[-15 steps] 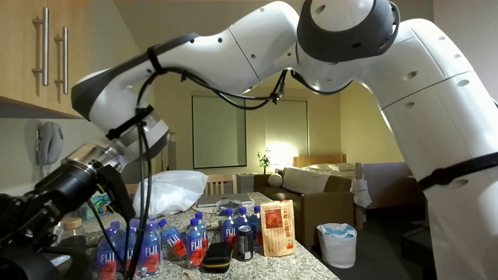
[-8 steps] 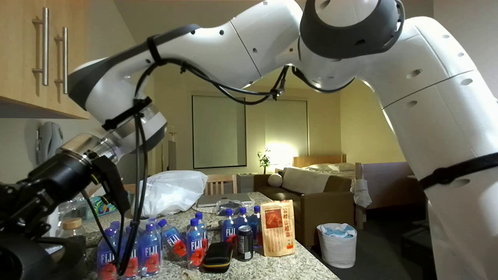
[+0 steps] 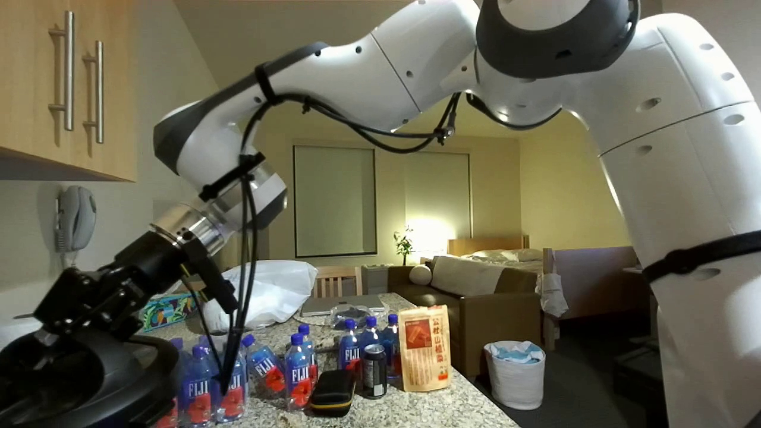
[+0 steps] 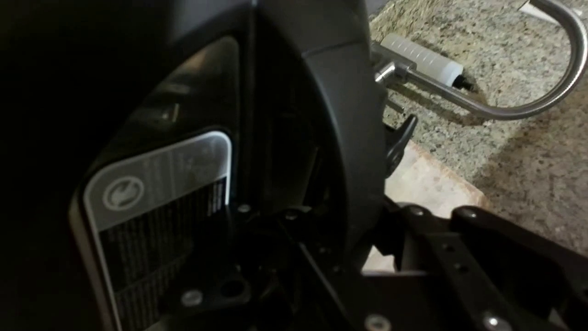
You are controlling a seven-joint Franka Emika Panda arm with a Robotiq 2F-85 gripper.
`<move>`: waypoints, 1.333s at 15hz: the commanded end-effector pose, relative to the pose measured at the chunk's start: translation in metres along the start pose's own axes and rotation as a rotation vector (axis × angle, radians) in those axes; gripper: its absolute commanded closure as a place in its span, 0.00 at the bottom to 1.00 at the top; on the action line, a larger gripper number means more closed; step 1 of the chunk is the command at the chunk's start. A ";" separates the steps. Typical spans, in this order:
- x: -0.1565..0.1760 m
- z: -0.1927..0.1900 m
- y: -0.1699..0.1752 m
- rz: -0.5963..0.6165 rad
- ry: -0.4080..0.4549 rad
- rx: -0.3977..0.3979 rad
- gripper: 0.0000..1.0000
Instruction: Remove the lid from the cooker
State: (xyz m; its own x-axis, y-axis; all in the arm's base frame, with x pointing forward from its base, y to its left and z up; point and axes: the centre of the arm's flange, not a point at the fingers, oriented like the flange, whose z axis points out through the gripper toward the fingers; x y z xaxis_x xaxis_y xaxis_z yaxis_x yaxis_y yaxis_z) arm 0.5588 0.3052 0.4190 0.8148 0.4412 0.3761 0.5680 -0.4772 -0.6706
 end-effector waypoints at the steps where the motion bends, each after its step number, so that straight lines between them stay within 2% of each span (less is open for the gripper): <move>1: -0.042 -0.058 -0.017 0.038 0.136 -0.021 0.99; 8: -0.110 -0.102 0.023 0.157 0.287 0.003 0.99; 12: -0.151 -0.119 0.057 0.254 0.352 -0.038 0.99; 15: -0.166 -0.133 0.066 0.277 0.361 -0.094 0.99; 19: -0.161 -0.146 0.066 0.268 0.352 -0.149 0.99; 20: -0.163 -0.128 0.087 0.303 0.326 -0.121 0.95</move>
State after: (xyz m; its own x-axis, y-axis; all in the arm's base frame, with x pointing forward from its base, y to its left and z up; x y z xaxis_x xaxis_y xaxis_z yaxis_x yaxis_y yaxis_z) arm 0.4904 0.0941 0.3812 0.9292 0.0153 0.3692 0.2922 -0.6421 -0.7087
